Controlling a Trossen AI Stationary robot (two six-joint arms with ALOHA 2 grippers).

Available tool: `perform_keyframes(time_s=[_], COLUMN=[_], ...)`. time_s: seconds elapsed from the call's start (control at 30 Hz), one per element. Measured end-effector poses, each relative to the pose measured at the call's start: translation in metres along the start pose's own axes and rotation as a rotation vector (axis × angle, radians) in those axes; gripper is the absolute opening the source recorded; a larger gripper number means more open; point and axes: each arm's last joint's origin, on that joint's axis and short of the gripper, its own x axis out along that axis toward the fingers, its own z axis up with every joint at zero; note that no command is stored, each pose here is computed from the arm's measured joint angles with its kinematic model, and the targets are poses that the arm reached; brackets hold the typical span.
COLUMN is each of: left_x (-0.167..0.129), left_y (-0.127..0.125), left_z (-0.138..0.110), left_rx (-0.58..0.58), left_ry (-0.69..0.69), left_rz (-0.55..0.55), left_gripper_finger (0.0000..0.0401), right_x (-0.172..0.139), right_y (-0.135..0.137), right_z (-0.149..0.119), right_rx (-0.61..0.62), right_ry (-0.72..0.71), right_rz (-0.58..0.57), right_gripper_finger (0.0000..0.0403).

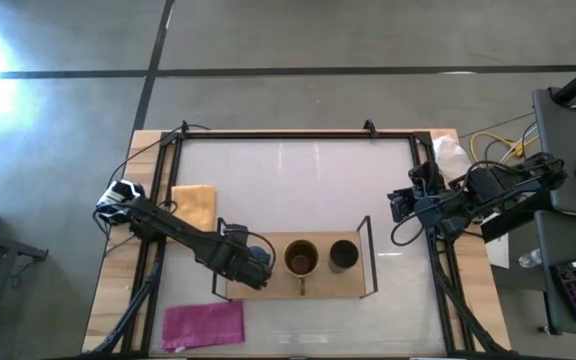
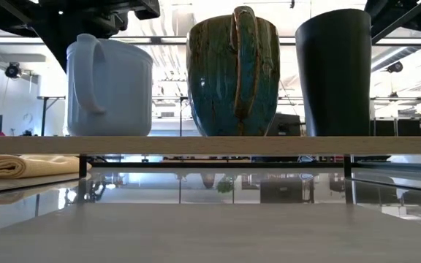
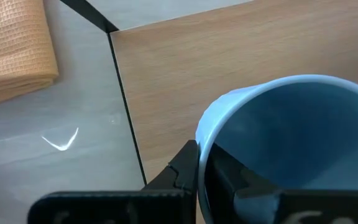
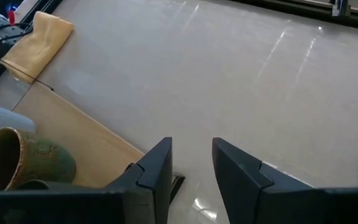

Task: Stack small to large cups/mugs on shelf
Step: Put the blue mug on the shelf

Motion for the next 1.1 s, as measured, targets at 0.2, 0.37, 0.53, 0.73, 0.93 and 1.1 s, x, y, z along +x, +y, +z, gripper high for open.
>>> perform_keyframes(time_s=[0.2, 0.37, 0.53, 0.73, 0.93, 1.1], left_x=[-0.0017, -0.0046, -0.0046, -0.0048, -0.0048, -0.0048], left_y=[0.001, 0.0015, -0.0007, -0.003, -0.0029, -0.0028], left_z=[0.0005, 0.0013, 0.0008, 0.0009, 0.0008, 0.0007], left_rx=[-0.001, 0.003, 0.026, 0.039, 0.073, 0.074], left_ry=[0.007, 0.014, 0.016, -0.003, -0.005, 0.001], left_rz=[-0.01, -0.029, -0.051, -0.074, -0.073, -0.071], left_gripper_finger=[0.0, 0.0, 0.0, 0.0, 0.0, 0.0], right_x=[0.0, 0.0, 0.0004, 0.0025, 0.0055, 0.0083], right_y=[0.0003, 0.0005, 0.0008, 0.0021, 0.0054, 0.0083], right_z=[0.0001, 0.0001, -0.0001, -0.0014, -0.0035, -0.0048], right_rx=[0.003, 0.004, 0.019, 0.022, 0.011, 0.004], right_ry=[-0.001, -0.001, -0.001, 0.003, 0.028, 0.031], right_rz=[0.003, 0.004, 0.003, -0.005, -0.004, -0.014], right_gripper_finger=[0.0106, 0.011, 0.011, 0.0112, 0.0116, 0.0114])
